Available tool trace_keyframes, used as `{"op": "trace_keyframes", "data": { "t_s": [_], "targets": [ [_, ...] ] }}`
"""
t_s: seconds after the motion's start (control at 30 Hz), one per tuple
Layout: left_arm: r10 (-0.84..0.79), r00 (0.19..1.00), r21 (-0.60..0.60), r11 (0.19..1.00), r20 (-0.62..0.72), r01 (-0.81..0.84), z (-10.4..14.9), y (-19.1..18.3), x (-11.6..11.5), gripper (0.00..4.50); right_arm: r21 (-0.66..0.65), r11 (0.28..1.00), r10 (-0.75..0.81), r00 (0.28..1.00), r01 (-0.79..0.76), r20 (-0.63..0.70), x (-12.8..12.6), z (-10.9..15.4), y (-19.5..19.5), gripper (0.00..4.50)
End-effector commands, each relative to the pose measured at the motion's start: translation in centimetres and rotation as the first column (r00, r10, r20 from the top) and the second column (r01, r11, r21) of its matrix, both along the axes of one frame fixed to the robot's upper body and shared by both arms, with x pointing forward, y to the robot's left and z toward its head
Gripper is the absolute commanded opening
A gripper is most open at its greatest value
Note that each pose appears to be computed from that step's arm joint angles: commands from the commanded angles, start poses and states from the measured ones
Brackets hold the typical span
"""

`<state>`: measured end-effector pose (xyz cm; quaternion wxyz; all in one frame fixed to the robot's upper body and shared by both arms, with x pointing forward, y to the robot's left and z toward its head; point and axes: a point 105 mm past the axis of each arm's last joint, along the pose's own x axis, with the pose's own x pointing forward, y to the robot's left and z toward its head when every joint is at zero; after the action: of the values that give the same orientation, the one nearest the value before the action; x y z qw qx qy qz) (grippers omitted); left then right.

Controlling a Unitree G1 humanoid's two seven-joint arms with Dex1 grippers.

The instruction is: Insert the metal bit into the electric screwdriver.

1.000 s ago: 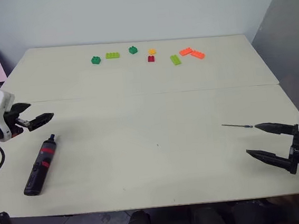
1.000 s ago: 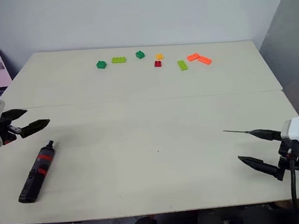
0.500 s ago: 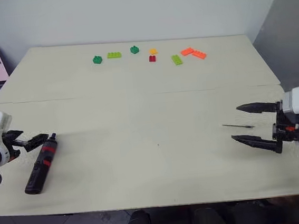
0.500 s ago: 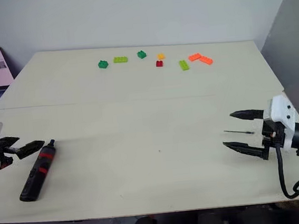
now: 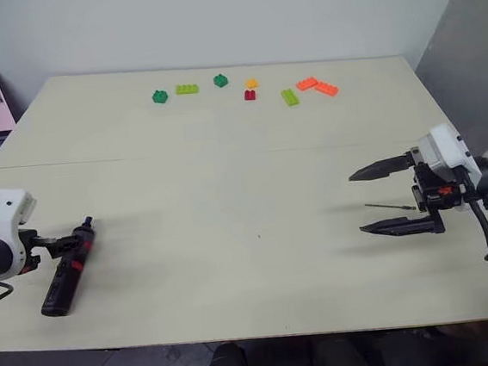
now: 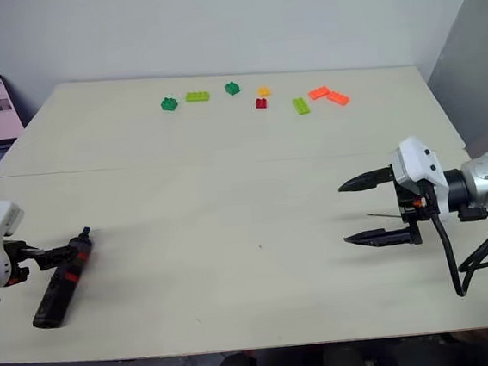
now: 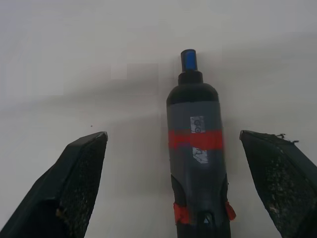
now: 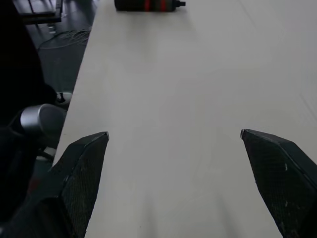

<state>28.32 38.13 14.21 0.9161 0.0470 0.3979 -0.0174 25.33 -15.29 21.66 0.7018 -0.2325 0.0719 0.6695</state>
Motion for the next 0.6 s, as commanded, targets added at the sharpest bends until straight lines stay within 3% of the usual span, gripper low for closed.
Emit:
{"op": "trace_keyframes", "data": {
  "t_s": [0.03,0.3,0.6],
  "targets": [
    [0.066,0.996,-0.038,0.997,-0.061,-0.069,-0.6,0.0,0.3,4.48,-0.005,0.994,0.107,0.994,-0.107,0.025,-0.6,1.8,0.9,4.5],
    [0.135,0.985,-0.101,0.984,-0.103,-0.146,-0.3,-0.9,2.6,4.48,-0.031,0.991,0.13,0.991,-0.129,0.03,-0.1,1.9,1.1,4.5],
    [0.154,0.98,-0.064,0.985,-0.129,-0.163,0.1,0.0,3.8,4.48,-0.027,0.991,0.131,0.991,-0.13,0.029,0.0,1.8,1.4,4.5]
  ]
}}
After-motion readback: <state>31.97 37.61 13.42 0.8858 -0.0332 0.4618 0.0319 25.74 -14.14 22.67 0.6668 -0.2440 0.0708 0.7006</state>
